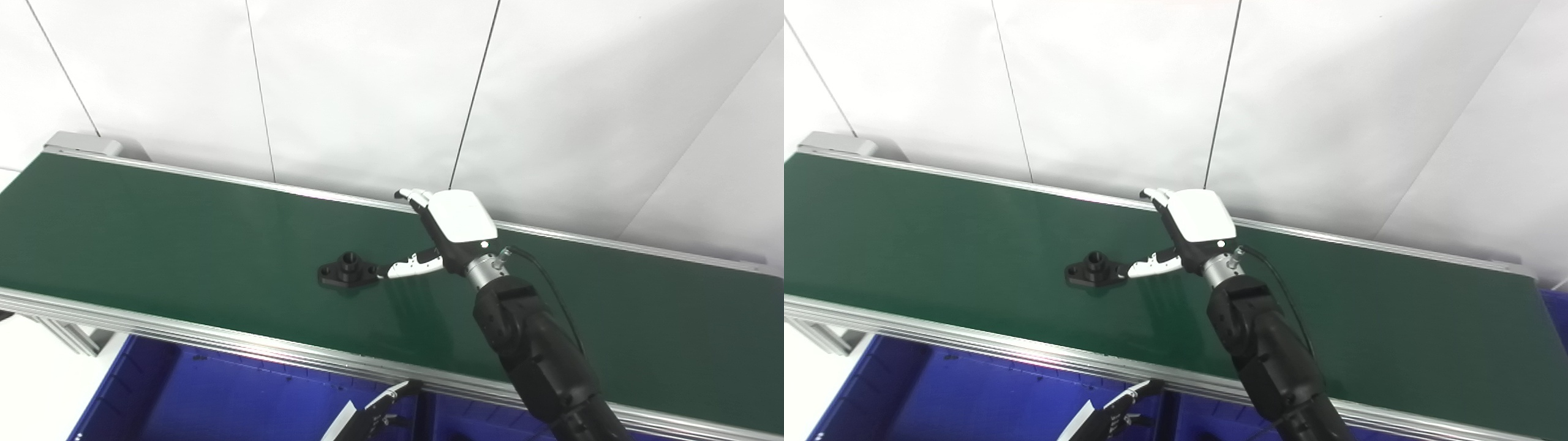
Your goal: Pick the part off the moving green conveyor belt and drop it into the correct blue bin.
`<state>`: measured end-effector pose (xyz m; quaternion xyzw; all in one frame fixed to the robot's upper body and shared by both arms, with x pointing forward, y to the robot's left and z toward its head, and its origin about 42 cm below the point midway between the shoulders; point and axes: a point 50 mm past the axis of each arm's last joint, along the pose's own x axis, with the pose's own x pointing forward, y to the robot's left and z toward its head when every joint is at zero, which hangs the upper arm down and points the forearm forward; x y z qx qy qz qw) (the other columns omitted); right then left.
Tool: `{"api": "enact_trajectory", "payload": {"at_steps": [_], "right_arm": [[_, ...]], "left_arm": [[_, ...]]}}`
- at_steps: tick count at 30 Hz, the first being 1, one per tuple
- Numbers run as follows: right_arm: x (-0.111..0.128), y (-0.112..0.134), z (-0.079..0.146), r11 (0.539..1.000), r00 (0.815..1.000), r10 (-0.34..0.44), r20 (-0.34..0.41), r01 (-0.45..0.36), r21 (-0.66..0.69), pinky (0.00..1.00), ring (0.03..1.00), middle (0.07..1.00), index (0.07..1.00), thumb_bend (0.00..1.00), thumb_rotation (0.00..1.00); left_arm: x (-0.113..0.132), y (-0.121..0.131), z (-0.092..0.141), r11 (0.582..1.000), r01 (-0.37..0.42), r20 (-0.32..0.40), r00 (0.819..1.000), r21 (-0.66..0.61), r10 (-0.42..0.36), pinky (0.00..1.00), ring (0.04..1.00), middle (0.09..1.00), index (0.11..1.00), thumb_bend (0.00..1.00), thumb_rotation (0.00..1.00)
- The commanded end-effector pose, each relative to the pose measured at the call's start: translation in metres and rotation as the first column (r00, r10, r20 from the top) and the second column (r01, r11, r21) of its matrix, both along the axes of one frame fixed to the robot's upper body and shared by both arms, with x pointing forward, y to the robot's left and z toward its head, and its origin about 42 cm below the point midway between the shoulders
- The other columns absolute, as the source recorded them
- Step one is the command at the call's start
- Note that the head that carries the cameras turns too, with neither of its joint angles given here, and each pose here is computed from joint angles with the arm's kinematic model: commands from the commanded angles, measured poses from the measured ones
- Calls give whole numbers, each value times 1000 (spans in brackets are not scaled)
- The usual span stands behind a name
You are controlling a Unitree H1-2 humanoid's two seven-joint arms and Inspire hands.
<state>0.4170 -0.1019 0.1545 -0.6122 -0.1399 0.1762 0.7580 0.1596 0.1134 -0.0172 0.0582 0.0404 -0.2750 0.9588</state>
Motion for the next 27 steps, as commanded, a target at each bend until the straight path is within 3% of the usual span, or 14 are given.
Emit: {"api": "enact_trajectory", "payload": {"at_steps": [1,11,21,24,27], "right_arm": [[13,10,25,1000,997,-12,79,12,7,620,777,849,860,962,678],[19,22,13,999,1000,-22,12,22,-48,612,786,864,881,942,660],[14,33,1,998,999,-19,-38,16,-62,548,698,825,877,927,661],[10,36,-5,998,998,-19,-53,16,-59,530,662,789,865,913,625],[7,39,-13,998,997,-23,-68,18,-67,440,574,704,817,873,589]], "left_arm": [[7,-19,10,999,38,44,998,-33,-36,872,978,987,997,963,882],[4,-25,13,998,36,49,998,-45,-34,864,968,983,986,945,855],[2,-30,18,998,45,69,997,-48,-41,861,970,989,993,940,868],[2,-31,19,998,46,76,996,-49,-43,858,970,991,995,933,871],[1,-31,20,998,47,82,996,-47,-44,861,970,990,995,930,873]]}}
